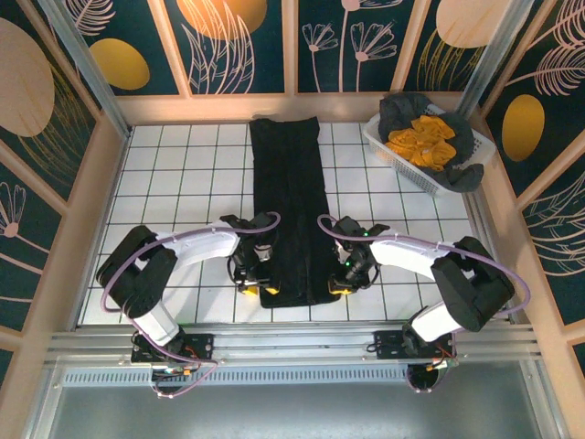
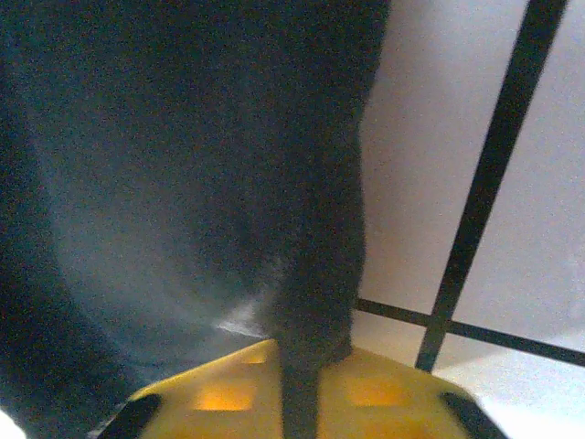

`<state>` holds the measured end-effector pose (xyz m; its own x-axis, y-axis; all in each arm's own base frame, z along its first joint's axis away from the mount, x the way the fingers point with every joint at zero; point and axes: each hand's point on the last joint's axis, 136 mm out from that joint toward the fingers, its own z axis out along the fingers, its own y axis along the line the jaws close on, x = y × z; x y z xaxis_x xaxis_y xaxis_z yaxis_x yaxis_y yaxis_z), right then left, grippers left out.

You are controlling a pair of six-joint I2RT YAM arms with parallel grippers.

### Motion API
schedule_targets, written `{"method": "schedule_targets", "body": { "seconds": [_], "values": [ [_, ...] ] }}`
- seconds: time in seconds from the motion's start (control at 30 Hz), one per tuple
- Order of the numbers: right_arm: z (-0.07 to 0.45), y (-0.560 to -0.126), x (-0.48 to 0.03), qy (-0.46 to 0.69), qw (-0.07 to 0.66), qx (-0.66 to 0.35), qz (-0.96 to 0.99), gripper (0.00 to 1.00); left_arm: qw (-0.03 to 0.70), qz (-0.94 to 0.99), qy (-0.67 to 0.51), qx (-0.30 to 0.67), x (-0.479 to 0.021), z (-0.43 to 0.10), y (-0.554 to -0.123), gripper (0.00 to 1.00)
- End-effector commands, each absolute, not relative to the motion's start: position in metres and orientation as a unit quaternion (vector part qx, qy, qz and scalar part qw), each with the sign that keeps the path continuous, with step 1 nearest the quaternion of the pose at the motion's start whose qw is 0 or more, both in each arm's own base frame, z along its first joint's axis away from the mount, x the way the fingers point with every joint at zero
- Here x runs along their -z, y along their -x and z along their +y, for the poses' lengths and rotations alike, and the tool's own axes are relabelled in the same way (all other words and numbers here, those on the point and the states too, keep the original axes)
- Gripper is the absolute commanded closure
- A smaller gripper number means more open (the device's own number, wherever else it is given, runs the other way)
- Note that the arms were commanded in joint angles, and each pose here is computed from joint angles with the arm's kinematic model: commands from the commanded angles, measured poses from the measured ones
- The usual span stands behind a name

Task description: Fold and stack the t-shirts

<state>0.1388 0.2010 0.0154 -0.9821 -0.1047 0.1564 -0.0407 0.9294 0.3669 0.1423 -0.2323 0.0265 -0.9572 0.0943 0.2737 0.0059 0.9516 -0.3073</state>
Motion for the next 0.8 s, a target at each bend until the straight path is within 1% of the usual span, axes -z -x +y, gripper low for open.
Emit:
{"method": "schedule_targets", "body": {
  "seconds": [0.0, 0.07, 0.13, 0.27, 0.37, 0.47, 0.57, 0.63, 0.77],
  "values": [
    [0.202, -0.131, -0.012, -0.038, 0.101, 0.192, -0.975, 0.94, 0.163, -0.978, 0.003, -0.133, -0.030, -0.214, -0.123, 0.47],
    [0.204, -0.129, -0.014, -0.037, 0.106, 0.198, -0.974, 0.97, 0.173, -0.973, -0.013, -0.151, -0.027, -0.216, -0.116, 0.47],
    [0.205, -0.127, -0.015, -0.040, 0.111, 0.201, -0.972, 1.00, 0.173, -0.970, -0.022, -0.169, -0.024, -0.224, -0.118, 0.47],
    [0.206, -0.124, -0.017, -0.042, 0.120, 0.205, -0.971, 1.00, 0.173, -0.962, -0.034, -0.207, -0.025, -0.247, -0.130, 0.48],
    [0.207, -0.123, -0.020, -0.043, 0.123, 0.208, -0.969, 1.00, 0.180, -0.959, -0.032, -0.216, -0.018, -0.254, -0.131, 0.52],
    [0.209, -0.121, -0.023, -0.043, 0.126, 0.215, -0.967, 1.00, 0.177, -0.960, -0.030, -0.213, -0.011, -0.257, -0.136, 0.62],
    [0.208, -0.117, -0.024, -0.042, 0.131, 0.216, -0.967, 1.00, 0.175, -0.966, -0.028, -0.188, -0.008, -0.249, -0.135, 0.85],
    [0.206, -0.112, -0.025, -0.041, 0.138, 0.217, -0.965, 1.00, 0.183, -0.969, -0.027, -0.166, -0.004, -0.236, -0.126, 1.00],
    [0.205, -0.090, -0.031, -0.047, 0.164, 0.231, -0.958, 1.00, 0.206, -0.966, -0.029, -0.155, -0.001, -0.213, -0.099, 1.00]
  ]
}}
